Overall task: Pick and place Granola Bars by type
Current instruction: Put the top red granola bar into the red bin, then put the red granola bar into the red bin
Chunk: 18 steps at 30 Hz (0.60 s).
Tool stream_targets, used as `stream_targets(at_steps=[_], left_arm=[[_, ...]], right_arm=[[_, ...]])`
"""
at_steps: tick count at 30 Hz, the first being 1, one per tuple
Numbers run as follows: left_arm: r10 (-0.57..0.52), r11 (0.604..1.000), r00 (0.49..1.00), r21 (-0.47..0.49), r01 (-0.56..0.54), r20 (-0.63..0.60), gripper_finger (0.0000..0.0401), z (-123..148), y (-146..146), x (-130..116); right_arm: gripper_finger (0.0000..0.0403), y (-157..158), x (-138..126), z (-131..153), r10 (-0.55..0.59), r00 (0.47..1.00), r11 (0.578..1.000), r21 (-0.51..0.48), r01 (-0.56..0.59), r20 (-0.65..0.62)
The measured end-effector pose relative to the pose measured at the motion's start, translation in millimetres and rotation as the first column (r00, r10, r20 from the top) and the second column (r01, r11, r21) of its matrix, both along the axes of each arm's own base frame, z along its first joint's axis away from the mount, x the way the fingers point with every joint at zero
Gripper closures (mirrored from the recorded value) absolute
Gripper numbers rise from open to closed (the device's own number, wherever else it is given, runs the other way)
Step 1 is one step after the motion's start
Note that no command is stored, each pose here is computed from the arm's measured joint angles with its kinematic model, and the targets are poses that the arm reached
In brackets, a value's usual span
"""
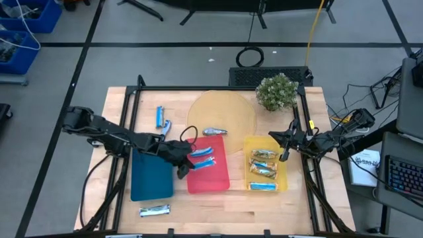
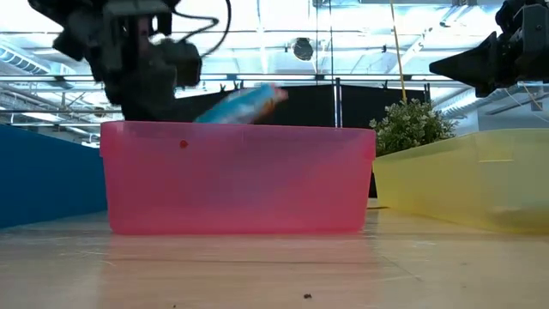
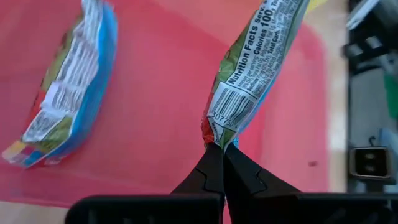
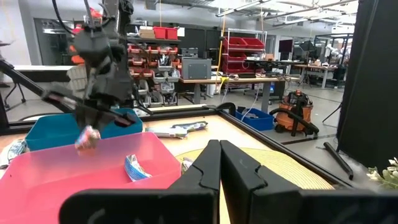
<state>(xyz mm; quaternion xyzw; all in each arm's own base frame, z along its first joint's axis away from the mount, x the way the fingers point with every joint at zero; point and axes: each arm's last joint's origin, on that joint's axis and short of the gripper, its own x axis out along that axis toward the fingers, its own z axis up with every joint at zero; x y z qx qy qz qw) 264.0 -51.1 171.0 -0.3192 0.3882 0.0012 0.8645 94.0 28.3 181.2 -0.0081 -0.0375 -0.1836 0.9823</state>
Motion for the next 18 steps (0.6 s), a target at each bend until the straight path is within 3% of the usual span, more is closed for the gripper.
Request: stream_targets(at_steps=[5, 9, 15, 18], left_arm=[[-0.022, 0.999, 0.999, 0.028, 0.023, -0.035, 0.0378, -10, 9, 3], [-0.115, 0.992, 0.993, 0.061, 0.113, 0.035, 0.0339, -6, 7, 6], [-0.156, 0.985, 0.979, 0.099, 0.144, 0.130, 0.0283, 0, 6, 11], [-0.181, 0.977, 0.953, 0.153, 0.146, 0.242, 0.0268, 12, 11, 15]], right_arm=[[0.0403, 0, 0, 0, 0.000, 1.000, 1.000, 0.000, 0.000, 0.000], [0.0403, 0, 0, 0, 0.000, 1.000, 1.000, 0.000, 0.000, 0.000], [0.0403, 0, 0, 0, 0.001, 1.000, 1.000, -0.001, -0.001, -0.001], [0.0403, 0, 0, 0, 0.001, 1.000, 1.000, -0.002, -0.001, -0.002]])
